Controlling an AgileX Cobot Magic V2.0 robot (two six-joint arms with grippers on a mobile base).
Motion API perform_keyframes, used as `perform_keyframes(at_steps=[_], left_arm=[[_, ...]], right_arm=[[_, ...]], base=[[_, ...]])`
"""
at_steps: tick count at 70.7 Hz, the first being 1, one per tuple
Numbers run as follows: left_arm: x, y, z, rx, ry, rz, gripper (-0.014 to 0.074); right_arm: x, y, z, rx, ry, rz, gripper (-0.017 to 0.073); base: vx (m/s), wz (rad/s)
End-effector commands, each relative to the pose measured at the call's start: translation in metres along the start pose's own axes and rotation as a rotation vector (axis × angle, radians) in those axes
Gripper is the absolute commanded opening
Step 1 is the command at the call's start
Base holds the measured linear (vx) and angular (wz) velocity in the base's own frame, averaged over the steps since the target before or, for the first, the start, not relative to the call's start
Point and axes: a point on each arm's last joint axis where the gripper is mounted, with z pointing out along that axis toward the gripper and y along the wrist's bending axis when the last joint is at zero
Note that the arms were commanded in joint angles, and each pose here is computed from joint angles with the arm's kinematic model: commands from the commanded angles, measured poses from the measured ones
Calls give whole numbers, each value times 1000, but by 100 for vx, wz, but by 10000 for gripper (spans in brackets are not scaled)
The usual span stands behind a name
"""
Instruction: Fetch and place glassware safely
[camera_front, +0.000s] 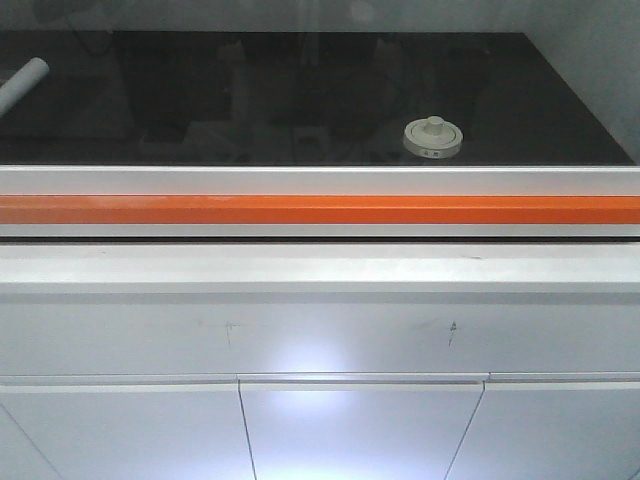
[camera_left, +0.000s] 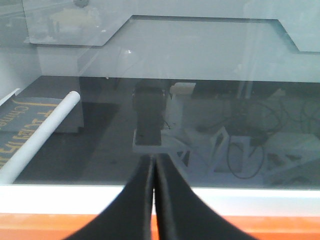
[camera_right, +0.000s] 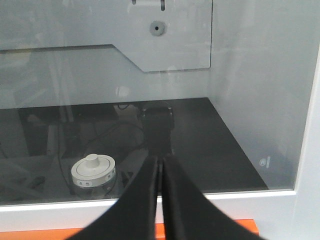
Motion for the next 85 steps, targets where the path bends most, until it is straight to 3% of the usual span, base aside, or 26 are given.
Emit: perform_keyframes(at_steps=[1,9,22,37,69,85], left_arm=[[-2,1,-1,-1,-144,16,-7],[23,2,-2,-7,-180,60,-7],[60,3,-9,-10,-209,60,-7],[96,5,-8,-12,-192,59,-7],[102,5,4,-14,-235,59,-7],[101,5,4,-14,-237,59,-7]], right_arm=[[5,0,0,-11,-149,-13,-3],[39,1,0,-21,-154,-14,-3],[77,4,-1,-57,-107,-57,-3],[95,4,7,-68,-86,-55,-3],[125,6,38,-89,-65,-55,-3],[141,6,48,-93,-22,-101,-3]], base=[[0,0],[0,0],[0,0],[0,0],[0,0],[0,0]])
